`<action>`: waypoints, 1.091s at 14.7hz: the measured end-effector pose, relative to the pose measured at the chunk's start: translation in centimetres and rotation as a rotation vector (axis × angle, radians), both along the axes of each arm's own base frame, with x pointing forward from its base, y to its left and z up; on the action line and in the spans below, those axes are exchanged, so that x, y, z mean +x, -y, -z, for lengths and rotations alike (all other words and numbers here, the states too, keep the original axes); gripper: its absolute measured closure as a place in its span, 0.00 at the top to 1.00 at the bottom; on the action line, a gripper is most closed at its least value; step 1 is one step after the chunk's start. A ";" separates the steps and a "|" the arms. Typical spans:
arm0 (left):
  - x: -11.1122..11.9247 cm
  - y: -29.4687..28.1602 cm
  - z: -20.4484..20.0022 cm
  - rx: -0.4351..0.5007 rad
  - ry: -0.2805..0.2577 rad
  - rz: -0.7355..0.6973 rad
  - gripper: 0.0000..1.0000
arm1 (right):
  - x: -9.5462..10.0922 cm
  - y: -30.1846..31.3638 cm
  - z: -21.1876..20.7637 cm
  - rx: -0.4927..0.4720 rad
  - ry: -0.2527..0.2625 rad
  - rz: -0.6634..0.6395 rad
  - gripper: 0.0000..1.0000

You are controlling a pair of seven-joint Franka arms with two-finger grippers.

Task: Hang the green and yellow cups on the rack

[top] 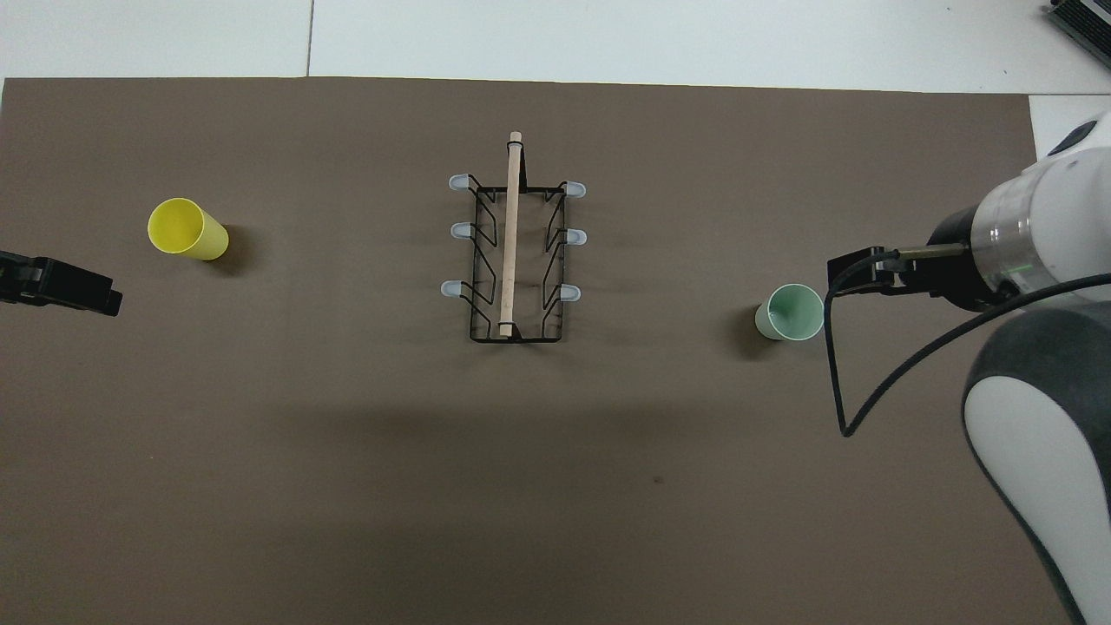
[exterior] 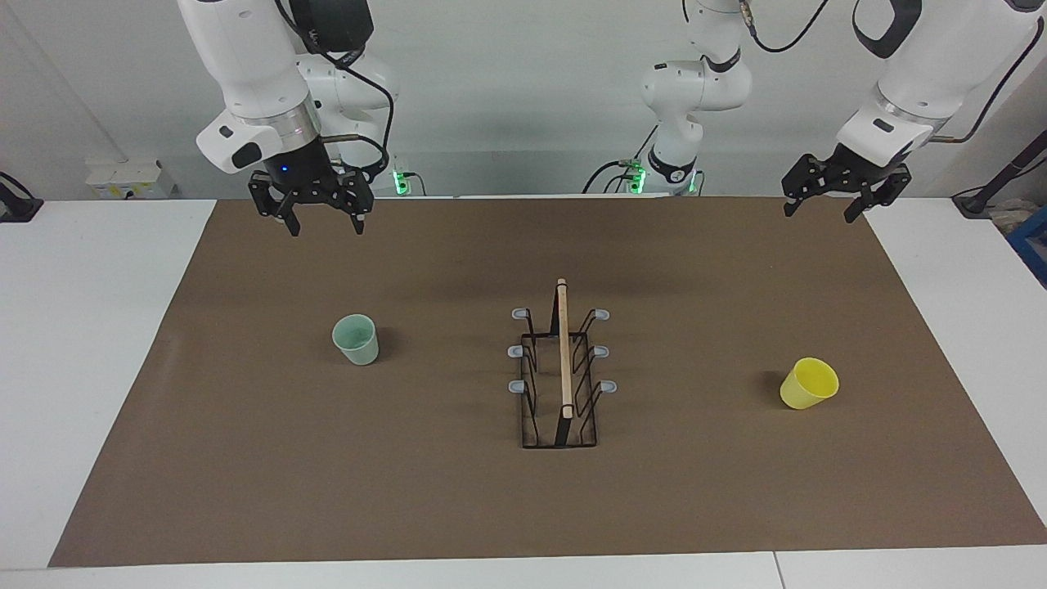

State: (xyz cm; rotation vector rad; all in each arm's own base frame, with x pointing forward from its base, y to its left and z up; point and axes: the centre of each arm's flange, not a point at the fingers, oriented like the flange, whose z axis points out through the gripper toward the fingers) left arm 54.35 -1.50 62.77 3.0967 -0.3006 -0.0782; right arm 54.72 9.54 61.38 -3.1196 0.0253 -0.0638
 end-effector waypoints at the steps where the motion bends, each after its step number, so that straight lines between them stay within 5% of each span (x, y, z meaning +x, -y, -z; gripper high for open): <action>1: 0.0 0.0 0.0 0.000 0.000 0.000 1.00 | 0.0 0.0 0.0 0.000 0.000 0.000 1.00; 11: 0.1 0.0 0.4 -0.025 -0.011 -0.051 1.00 | 0.0 0.0 0.0 0.000 0.001 -0.001 1.00; 16: 3.2 -3.3 2.7 -0.079 -0.048 -0.231 1.00 | 0.0 0.0 0.1 0.000 -0.002 -0.001 1.00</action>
